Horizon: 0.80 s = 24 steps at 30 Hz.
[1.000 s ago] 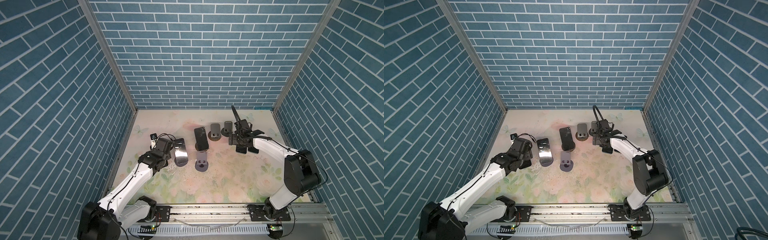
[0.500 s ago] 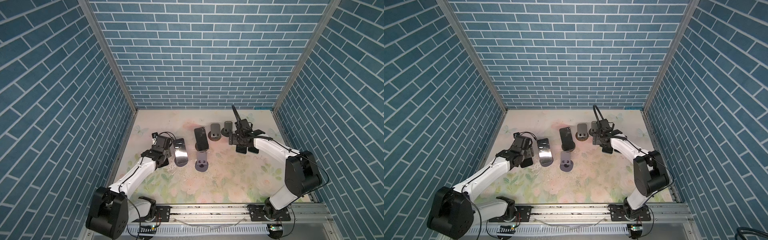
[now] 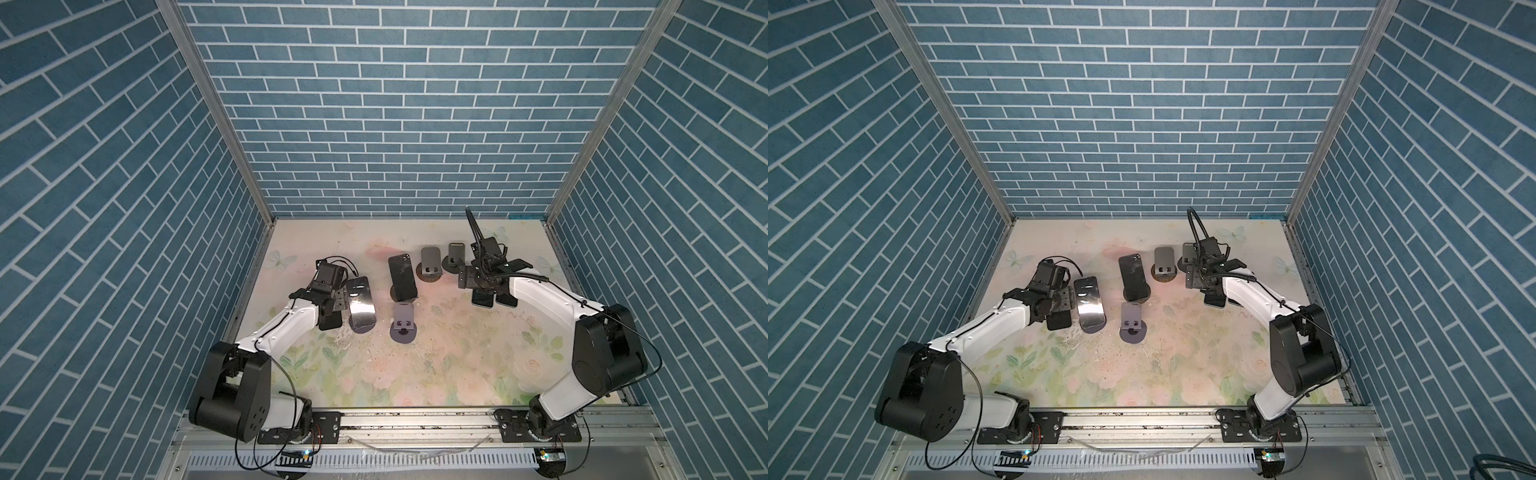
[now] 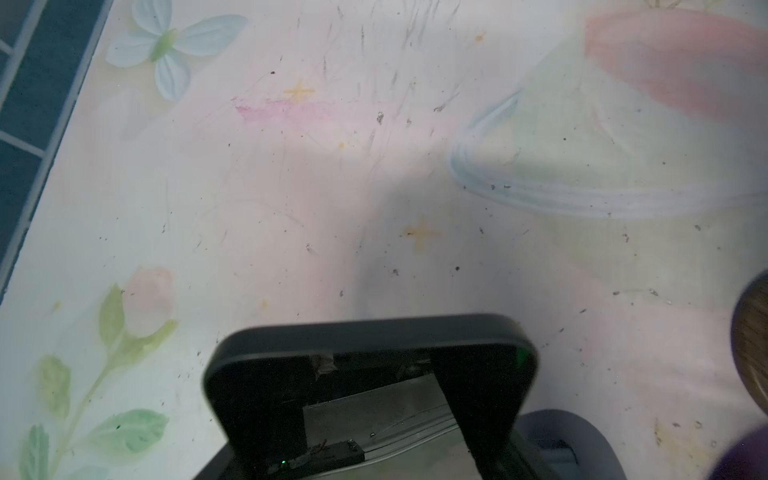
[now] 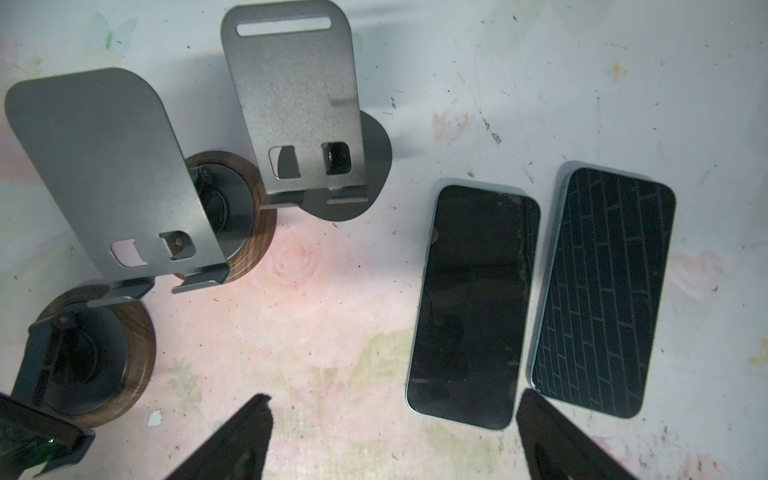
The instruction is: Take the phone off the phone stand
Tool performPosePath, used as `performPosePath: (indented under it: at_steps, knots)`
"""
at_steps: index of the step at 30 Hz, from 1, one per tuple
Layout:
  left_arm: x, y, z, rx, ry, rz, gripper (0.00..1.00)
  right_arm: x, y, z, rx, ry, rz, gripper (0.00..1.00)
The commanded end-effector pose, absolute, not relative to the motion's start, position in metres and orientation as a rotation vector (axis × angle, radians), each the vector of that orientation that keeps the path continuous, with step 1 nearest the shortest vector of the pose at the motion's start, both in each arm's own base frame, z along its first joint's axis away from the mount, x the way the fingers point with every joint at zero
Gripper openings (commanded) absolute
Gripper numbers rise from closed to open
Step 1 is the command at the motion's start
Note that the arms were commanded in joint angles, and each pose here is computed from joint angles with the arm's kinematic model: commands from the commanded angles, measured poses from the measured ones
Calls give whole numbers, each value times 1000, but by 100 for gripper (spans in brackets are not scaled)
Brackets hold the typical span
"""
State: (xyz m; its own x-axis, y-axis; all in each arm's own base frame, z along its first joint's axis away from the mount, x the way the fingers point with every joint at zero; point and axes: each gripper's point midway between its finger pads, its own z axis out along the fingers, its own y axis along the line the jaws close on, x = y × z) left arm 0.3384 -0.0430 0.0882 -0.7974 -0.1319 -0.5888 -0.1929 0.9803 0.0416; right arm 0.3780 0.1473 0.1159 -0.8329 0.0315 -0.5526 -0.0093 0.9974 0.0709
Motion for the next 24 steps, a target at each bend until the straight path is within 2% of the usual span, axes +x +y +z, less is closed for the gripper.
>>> performPosePath:
  at_steps: [1,24]
  knots:
    - [357,-47,99,-198,2474,109,58,379,144,137,65,2514,107,93]
    - [367,-27,74,-316,2552,30,56,367,134,144,83,2501,85,93]
